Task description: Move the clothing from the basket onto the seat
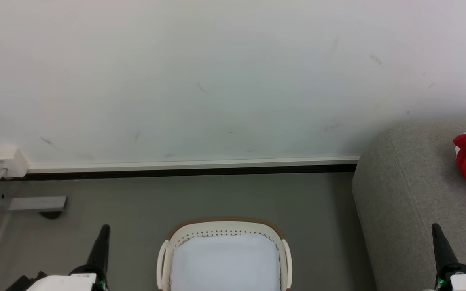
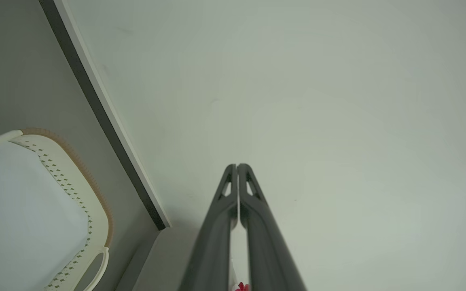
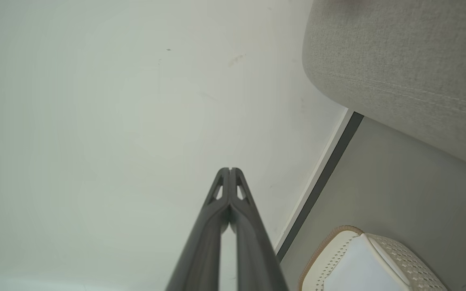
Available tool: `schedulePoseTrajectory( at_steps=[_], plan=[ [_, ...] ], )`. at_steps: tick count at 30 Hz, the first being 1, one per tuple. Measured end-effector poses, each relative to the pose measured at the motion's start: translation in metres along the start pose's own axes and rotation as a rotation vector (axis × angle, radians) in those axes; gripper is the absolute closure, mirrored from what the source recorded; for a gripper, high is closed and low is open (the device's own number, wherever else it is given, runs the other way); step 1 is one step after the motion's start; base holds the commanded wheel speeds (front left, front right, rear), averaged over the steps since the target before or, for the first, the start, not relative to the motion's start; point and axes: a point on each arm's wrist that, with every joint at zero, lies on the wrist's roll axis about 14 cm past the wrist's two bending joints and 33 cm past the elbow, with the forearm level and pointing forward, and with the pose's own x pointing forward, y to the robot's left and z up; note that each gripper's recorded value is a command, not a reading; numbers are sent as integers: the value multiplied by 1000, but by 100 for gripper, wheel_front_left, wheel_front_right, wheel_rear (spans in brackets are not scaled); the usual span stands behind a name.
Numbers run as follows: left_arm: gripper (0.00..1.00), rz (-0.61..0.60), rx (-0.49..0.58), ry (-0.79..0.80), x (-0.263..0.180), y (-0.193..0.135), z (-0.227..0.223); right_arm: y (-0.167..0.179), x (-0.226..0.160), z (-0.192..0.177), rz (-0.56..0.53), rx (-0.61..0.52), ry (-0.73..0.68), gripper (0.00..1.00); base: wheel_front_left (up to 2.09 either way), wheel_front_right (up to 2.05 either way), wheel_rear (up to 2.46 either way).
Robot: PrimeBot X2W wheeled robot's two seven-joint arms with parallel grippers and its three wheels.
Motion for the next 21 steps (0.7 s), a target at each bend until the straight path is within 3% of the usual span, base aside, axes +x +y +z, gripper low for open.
schedulePoseTrajectory(
  at_steps=[21],
  plan=[
    [100,-42,-145,9,7,-11,2,9,4,4,35,143,2,100,0,0,0]
  ],
)
